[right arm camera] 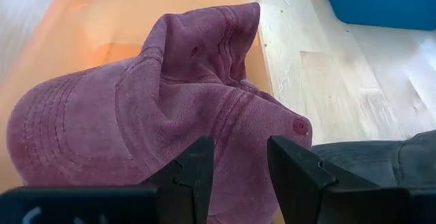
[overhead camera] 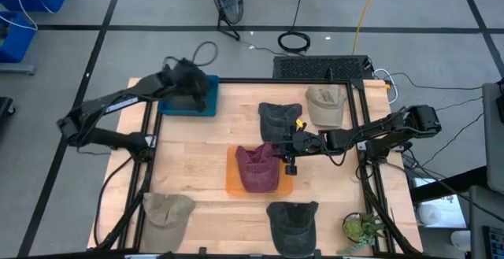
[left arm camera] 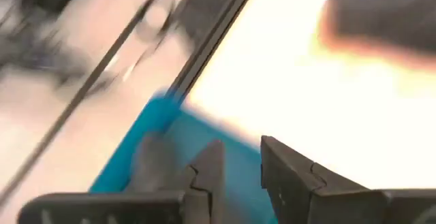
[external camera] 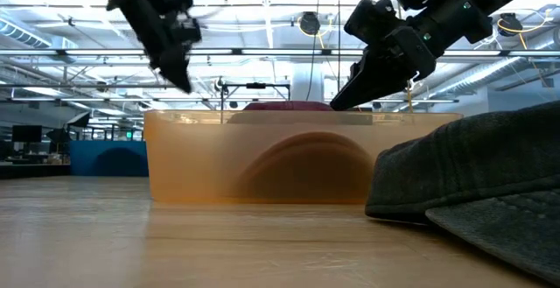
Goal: Pick & Place hat
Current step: Put the top black cap into the blue bin
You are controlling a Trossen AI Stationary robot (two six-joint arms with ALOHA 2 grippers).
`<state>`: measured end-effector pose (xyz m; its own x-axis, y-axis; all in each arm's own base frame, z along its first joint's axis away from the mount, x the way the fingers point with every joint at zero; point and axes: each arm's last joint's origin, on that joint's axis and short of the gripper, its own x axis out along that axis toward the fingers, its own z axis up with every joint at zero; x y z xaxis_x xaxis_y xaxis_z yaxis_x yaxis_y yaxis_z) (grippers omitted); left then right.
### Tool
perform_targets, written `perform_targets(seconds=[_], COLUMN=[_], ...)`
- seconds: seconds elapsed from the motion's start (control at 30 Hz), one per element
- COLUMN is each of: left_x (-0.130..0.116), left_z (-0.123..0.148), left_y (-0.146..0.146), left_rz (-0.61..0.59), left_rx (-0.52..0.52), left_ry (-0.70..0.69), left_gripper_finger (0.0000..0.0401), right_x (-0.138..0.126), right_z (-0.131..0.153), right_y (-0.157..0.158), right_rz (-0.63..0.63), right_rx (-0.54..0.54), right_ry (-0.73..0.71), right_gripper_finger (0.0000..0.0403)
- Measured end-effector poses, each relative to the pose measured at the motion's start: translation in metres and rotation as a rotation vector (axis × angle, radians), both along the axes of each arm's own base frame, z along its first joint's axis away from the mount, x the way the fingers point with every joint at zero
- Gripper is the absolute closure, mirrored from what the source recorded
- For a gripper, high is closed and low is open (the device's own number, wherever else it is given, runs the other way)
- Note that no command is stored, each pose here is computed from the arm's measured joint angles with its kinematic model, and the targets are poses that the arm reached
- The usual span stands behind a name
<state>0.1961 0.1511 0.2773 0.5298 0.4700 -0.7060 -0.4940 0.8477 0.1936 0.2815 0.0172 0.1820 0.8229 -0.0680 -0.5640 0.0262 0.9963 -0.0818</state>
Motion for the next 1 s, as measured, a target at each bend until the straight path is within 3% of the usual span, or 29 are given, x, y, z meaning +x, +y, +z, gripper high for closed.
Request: perform_targets(seconds=[0.2, 0.33, 0.6, 0.73, 0.87, 1.0], left_x=[-0.008, -0.015, -0.028, -0.033, -0.037, -0.043], left_z=[0.001, -0.007, -0.005, -0.005, -0.005, 0.006], left_y=[-0.019, -0.030, -0.041, -0.046, -0.048, -0.049], left_rz=[-0.138, -0.188, -0.224, -0.230, -0.250, -0.257], left_rx=[0.057, 0.084, 0.139, 0.070, 0.082, 0.137], left_ry=[-0.393, -0.543, -0.652, -0.629, -0.601, -0.671], left_gripper_finger=[0.0326, 0.0340, 0.0363, 0.0370, 0.0370, 0.0370], right_x=[-0.004, -0.013, -0.023, -0.024, -0.029, -0.038], right_z=[0.017, 0.039, 0.059, 0.057, 0.051, 0.036], right_y=[-0.001, -0.006, -0.045, -0.072, -0.096, -0.105], right_rz=[-0.024, -0.114, -0.316, -0.335, -0.342, -0.399], right_rx=[0.022, -0.023, -0.071, -0.060, -0.010, -0.016], right_ry=[-0.078, -0.176, -0.267, -0.263, -0.230, -0.075], right_gripper_finger=[0.0280, 0.0280, 0.0280, 0.0280, 0.0280, 0.0280])
